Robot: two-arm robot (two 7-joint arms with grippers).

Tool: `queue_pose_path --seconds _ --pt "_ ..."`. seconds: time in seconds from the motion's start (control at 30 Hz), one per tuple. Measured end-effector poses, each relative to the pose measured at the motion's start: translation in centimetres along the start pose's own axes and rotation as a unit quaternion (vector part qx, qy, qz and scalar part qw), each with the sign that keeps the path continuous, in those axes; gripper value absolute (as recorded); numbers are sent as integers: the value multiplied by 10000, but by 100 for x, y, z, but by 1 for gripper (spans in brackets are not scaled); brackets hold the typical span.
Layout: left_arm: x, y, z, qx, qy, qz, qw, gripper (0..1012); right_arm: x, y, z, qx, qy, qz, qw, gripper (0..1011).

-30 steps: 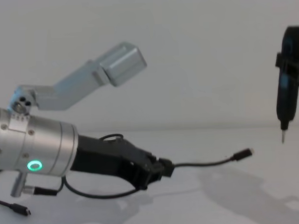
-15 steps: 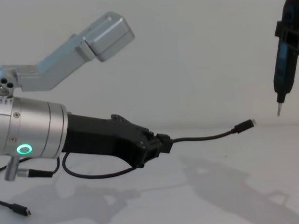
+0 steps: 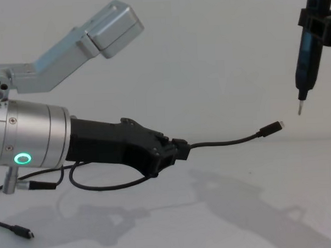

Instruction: Pick up the data cable with the one hand.

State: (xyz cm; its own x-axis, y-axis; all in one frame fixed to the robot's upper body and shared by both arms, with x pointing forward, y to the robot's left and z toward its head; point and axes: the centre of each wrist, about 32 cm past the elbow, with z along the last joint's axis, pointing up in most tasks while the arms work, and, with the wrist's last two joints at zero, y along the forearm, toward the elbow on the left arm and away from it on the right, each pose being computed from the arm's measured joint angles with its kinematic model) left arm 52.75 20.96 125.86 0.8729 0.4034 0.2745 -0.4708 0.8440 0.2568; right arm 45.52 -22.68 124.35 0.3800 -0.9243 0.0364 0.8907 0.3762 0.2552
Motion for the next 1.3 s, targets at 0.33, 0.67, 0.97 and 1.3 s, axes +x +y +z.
queue_pose_path --seconds 0.33,0.67,0.97,1.3 --pt "1 11 9 -40 -21 12 10000 35 -27 59 7 25 91 79 9999 274" --pt "1 14 11 -51 -28 15 10000 36 -53 89 9 3 145 147 9998 275" --pt "1 18 12 -55 -33 17 10000 35 -71 100 8 -26 165 174 9997 274" --pt "1 18 13 -60 -37 17 10000 36 -84 98 10 -62 157 191 9997 274"
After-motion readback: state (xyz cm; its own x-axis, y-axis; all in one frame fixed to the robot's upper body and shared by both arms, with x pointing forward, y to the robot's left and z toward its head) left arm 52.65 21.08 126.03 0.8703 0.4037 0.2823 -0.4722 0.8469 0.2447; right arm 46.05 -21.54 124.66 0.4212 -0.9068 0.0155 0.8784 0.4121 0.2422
